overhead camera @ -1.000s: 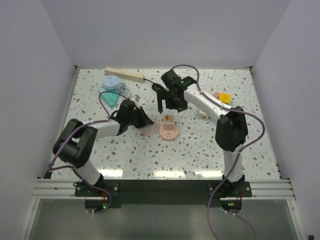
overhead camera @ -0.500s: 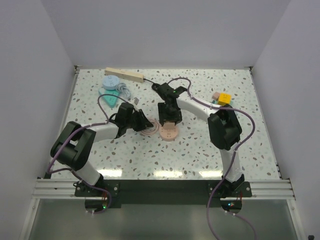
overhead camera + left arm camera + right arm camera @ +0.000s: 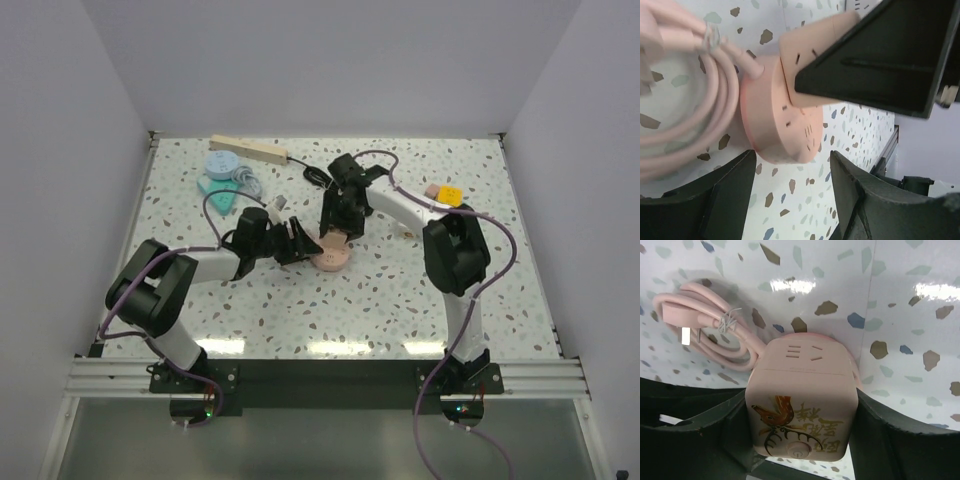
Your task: Pull the plug off the socket
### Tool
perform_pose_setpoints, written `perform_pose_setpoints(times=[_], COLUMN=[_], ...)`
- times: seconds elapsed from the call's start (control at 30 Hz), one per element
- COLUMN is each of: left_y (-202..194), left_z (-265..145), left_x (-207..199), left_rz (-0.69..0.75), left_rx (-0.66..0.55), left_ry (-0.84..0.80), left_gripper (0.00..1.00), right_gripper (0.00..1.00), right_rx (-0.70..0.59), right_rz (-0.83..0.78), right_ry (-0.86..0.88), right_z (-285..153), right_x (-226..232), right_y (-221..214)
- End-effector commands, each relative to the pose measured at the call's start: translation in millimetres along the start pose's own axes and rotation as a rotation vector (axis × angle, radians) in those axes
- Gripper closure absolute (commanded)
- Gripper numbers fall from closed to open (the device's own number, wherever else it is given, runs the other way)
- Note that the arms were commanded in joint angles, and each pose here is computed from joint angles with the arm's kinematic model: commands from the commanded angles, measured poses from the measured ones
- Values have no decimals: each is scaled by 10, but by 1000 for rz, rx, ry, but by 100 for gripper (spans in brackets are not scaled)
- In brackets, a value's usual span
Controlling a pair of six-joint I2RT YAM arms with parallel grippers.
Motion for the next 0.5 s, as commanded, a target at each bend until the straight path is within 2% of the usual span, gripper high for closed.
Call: perform_pose_setpoints(times=[0.0, 0.3, 0.47], left_y=[-31, -4, 59], left_z=[1, 63, 104], left_x=[-52, 14, -8], left_rz=[16, 3, 8], left_rx=[24, -13, -39], left_ry=[-76, -30, -26], left_gripper=[34, 32, 32], right_gripper=[100, 100, 100], right_rx=[-147, -169, -159], right_rz=[90, 145, 140], right_ry=[191, 338, 359], right_z=[-418, -490, -525], right_x=[126, 179, 151], right_y=[259, 229, 136])
Point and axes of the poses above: each gripper's point midway between its finger pads, its own z axis out along the fingers, its own x axis along the line the jaws close on, y = z × x, the point moved 10 cm from there along -z, back along the fingers, and after that the axes turned 10 degrees about -z, right-handed, at the moved point
